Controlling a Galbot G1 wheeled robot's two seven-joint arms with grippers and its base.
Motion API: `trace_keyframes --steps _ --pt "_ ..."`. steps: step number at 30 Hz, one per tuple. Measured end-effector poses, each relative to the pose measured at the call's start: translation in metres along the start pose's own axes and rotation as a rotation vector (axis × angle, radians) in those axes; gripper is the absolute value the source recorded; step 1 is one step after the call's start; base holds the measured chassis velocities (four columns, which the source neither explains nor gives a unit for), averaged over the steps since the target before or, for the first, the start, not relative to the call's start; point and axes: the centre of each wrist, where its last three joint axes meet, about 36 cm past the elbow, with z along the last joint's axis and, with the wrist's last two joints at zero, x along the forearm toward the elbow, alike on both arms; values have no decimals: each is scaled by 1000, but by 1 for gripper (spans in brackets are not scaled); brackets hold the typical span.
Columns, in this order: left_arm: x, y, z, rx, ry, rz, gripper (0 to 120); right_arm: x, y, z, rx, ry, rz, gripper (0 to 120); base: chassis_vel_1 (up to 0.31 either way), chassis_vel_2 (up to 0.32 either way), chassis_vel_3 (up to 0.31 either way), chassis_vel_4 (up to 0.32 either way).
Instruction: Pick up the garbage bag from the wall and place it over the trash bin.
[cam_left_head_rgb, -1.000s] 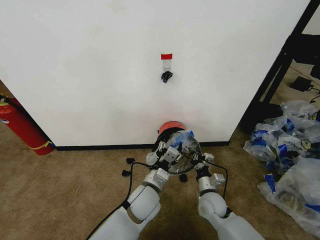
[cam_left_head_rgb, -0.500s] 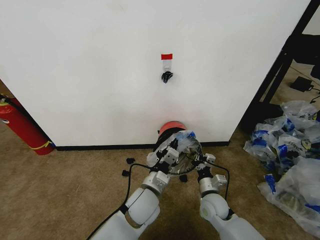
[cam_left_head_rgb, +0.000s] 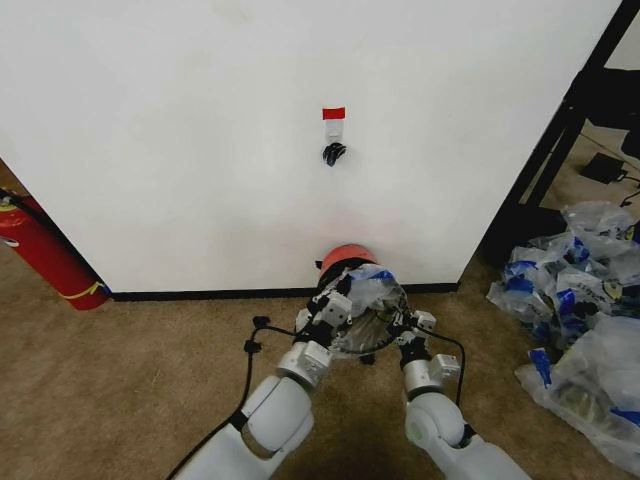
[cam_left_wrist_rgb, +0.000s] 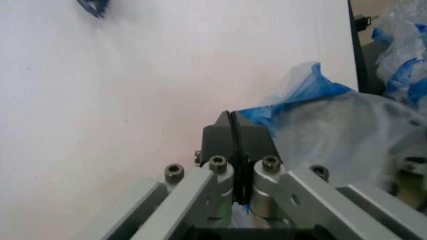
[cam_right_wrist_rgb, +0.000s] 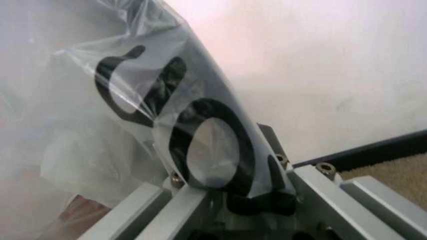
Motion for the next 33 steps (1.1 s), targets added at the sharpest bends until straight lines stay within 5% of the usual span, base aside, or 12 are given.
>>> trace_keyframes --steps 12,18,33 --pt "12 57 19 -109 -4 18 0 6 -43 -21 53 10 -193 0 0 0 0 0" --pt "36 37 1 -62 -14 62 0 4 -36 -17 44 -2 -142 0 0 0 0 0" --pt "34 -17 -8 19 -15 99 56 -10 -30 8 80 5 -32 0 0 0 0 0"
